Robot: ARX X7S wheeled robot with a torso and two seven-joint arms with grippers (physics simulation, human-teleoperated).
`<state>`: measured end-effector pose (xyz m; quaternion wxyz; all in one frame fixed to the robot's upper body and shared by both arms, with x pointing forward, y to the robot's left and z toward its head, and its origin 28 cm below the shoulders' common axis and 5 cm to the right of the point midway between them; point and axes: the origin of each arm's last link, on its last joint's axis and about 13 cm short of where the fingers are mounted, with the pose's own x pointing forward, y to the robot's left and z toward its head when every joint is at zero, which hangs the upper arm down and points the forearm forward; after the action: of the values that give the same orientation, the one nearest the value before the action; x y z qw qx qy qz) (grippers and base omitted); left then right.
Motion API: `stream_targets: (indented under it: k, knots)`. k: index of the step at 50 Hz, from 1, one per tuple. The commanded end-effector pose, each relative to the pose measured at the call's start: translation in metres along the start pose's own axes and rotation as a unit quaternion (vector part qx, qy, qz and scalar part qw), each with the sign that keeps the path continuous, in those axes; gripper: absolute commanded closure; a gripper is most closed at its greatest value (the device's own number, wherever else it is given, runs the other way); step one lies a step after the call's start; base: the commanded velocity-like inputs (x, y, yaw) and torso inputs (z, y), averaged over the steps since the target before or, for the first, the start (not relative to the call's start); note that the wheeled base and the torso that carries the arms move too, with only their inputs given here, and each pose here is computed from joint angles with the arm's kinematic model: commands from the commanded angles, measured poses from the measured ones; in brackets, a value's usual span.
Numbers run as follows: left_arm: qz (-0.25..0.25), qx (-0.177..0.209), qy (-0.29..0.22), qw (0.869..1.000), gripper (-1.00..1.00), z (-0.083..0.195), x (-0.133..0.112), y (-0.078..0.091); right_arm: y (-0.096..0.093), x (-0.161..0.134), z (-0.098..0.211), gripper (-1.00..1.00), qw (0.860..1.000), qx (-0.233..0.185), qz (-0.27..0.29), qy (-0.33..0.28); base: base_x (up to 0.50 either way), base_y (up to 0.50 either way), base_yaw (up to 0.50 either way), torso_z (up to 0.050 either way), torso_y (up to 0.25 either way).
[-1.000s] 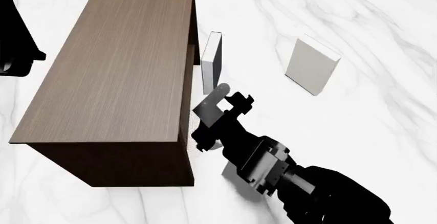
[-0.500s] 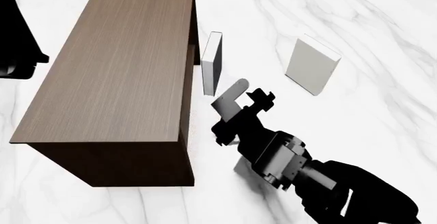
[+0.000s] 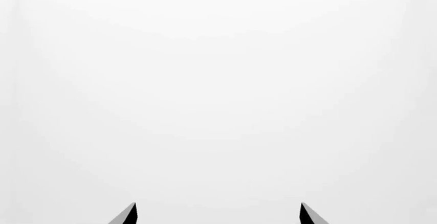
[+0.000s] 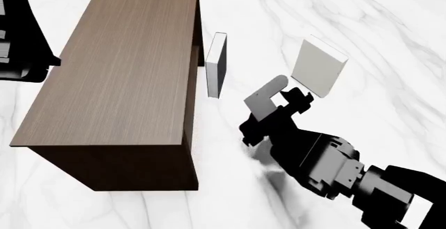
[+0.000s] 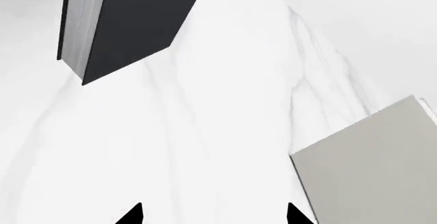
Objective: Pick up the book on the right and place it under the cabinet shelf.
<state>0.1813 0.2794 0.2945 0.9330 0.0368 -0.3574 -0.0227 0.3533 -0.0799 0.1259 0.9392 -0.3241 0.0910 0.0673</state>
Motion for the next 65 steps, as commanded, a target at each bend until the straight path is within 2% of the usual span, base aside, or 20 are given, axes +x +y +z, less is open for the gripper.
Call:
stream_targets:
  k: [1, 12, 28, 65]
  knots:
    - [-0.005, 0.001, 0.004, 1.000, -1.00, 0.001, 0.001, -0.003, -0.021, -0.022, 0.012, -1.00, 0.999, 0.031, -0.012, -0.030, 0.00, 0.00, 0.00, 0.000, 0.000]
    - [-0.004, 0.004, 0.008, 1.000, -1.00, 0.002, 0.002, -0.004, -0.032, -0.036, 0.021, -1.00, 0.996, 0.060, -0.018, -0.058, 0.00, 0.00, 0.00, 0.000, 0.000]
    - [-0.005, 0.003, 0.012, 1.000, -1.00, 0.005, 0.003, -0.004, -0.061, -0.062, 0.038, -1.00, 0.990, 0.090, -0.051, -0.096, 0.00, 0.00, 0.00, 0.000, 0.000]
    - [-0.007, 0.003, 0.013, 1.000, -1.00, 0.006, 0.001, -0.006, -0.094, -0.100, 0.071, -1.00, 0.976, 0.112, -0.090, -0.164, 0.00, 0.00, 0.00, 0.000, 0.008]
